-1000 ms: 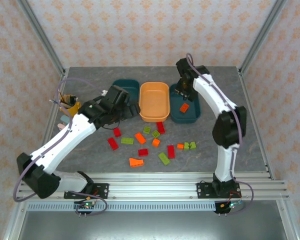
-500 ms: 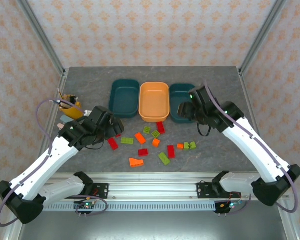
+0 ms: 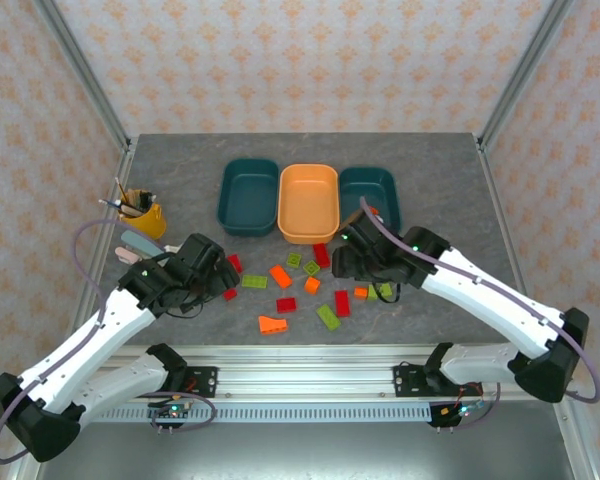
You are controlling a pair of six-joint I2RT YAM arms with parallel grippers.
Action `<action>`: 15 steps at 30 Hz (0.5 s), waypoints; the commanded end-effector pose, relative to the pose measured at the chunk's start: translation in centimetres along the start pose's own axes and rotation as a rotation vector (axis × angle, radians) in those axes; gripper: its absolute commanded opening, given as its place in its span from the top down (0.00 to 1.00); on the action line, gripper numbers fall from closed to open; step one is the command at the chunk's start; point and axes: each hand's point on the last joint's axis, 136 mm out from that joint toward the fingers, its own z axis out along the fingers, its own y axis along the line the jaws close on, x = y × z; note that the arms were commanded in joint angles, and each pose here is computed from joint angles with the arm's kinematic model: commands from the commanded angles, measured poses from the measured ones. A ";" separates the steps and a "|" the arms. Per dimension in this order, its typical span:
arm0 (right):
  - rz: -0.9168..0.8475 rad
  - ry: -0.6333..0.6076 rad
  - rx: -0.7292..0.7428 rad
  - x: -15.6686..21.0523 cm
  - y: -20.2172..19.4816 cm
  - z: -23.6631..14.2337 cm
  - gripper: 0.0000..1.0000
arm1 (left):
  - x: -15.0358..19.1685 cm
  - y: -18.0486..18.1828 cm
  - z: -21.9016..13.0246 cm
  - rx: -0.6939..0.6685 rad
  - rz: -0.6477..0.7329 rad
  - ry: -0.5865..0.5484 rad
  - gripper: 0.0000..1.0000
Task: Sort the legos into containers by color
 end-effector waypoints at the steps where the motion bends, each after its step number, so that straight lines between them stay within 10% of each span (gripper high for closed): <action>1: -0.087 0.003 -0.090 0.2 2.7 0.7 0.39 | -0.9 -0.3 0.5 -0.010 -0.023 -0.041 0.15; 15: -0.149 -0.140 -0.273 -1.4 6.4 1.9 0.35 | -5.8 -3.6 8.9 -0.146 0.056 0.059 0.30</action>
